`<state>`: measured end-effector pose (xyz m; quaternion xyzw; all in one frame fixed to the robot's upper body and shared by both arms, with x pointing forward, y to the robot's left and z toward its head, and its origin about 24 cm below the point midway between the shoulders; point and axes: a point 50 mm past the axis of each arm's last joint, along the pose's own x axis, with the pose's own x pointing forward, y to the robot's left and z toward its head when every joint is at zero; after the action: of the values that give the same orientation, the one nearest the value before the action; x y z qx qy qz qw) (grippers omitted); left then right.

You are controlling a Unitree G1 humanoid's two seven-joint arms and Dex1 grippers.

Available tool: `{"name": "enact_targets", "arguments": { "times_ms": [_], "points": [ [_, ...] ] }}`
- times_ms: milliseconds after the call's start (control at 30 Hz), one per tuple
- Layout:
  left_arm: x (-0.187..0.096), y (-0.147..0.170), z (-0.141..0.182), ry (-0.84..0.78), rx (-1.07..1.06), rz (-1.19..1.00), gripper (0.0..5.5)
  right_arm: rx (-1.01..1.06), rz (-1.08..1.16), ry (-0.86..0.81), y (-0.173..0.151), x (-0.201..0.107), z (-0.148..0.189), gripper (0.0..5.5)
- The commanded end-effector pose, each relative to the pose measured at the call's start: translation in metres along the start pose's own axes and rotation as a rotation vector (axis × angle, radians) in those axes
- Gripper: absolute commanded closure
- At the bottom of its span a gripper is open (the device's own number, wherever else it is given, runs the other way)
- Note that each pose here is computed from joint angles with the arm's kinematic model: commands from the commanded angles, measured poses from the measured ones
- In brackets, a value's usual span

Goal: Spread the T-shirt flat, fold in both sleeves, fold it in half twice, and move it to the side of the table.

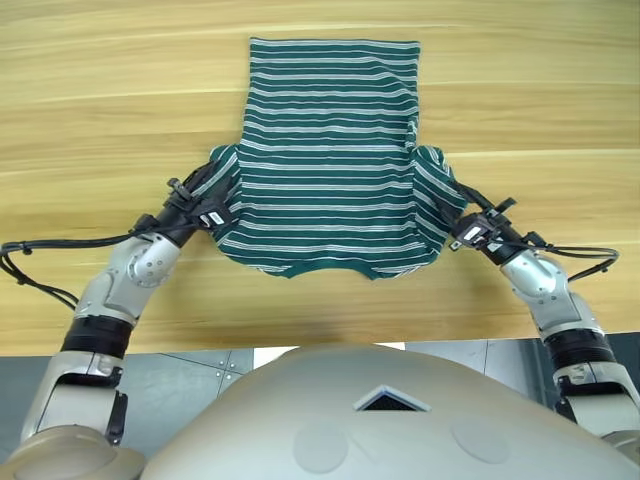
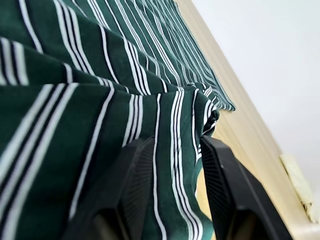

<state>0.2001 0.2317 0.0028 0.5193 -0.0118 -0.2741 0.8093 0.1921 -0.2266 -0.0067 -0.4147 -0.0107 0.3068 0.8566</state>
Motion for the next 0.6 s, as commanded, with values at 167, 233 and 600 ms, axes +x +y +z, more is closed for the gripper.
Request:
{"name": "enact_targets", "arguments": {
  "times_ms": [167,233,600],
  "points": [
    [-0.009,0.012,0.001,0.077,-0.002,0.135,3.89,-0.025,-0.002,0.006,-0.001,0.001,0.0,3.82],
    [-0.015,0.032,-0.01,0.136,0.04,0.225,3.89,-0.028,-0.014,0.042,-0.006,-0.01,-0.007,3.82],
    [-0.022,0.036,-0.005,0.12,-0.004,0.334,3.89,0.055,-0.195,-0.119,-0.026,-0.006,0.014,3.82]
  ]
}}
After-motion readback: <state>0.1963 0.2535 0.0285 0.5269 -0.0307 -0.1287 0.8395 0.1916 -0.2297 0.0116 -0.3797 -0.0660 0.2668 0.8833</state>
